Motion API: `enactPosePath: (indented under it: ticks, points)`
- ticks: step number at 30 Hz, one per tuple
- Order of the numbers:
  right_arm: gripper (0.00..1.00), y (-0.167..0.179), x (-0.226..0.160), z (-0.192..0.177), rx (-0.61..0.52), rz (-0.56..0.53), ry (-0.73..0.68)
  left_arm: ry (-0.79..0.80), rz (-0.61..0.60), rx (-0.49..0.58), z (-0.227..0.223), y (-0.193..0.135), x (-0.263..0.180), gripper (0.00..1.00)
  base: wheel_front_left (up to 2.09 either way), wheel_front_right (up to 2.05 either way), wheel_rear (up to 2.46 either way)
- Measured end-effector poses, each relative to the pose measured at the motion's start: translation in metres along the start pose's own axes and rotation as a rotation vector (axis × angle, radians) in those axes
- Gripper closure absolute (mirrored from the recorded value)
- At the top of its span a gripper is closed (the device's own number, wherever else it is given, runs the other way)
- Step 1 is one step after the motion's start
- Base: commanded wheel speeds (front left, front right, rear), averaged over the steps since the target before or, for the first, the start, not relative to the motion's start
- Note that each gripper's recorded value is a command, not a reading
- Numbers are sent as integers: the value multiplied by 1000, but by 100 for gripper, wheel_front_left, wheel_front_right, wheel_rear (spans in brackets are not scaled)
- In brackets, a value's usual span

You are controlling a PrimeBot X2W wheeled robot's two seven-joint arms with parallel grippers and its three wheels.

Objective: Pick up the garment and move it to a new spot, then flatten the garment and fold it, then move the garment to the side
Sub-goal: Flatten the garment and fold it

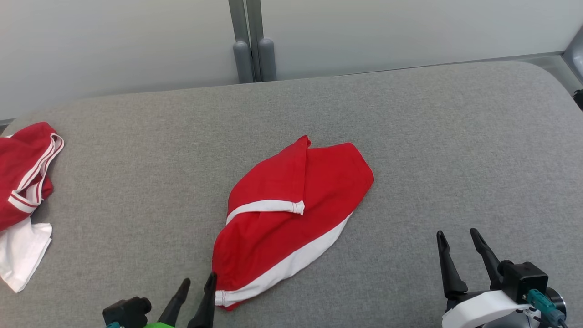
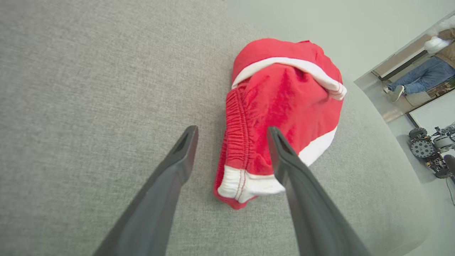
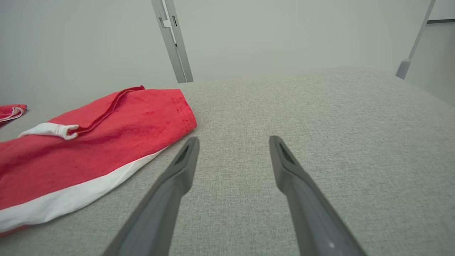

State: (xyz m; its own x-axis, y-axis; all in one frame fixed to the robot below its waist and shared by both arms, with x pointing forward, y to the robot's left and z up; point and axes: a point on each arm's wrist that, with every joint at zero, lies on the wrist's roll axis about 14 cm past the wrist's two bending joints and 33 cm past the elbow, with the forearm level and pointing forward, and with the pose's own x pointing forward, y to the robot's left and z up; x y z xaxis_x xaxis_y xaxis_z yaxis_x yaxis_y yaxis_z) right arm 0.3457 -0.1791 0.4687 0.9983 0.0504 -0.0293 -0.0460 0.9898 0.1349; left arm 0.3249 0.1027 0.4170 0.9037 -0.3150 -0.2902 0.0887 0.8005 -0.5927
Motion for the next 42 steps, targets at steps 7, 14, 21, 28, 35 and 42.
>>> enactPosePath:
  ticks: [7,14,21,28,35,42]
  points:
    - [0,-8,-1,4,-8,-22,-13,-218,-8,216,54,-11,1,0,0,0,0]
    - [0,-8,0,12,-21,-23,-35,-277,-239,405,56,-81,20,0,0,0,0]
    - [0,-20,-3,14,-27,-64,-38,-203,-550,526,26,-170,54,0,0,0,0]
    - [0,-39,-8,13,-27,-127,-31,-28,-665,652,-14,-205,92,0,0,0,0]
    - [0,-57,-16,3,-10,-197,5,249,-628,749,-79,-175,120,0,0,0,0]
    - [0,-68,-19,-5,-7,-236,35,322,-524,775,-94,-143,144,48,0,0,0]
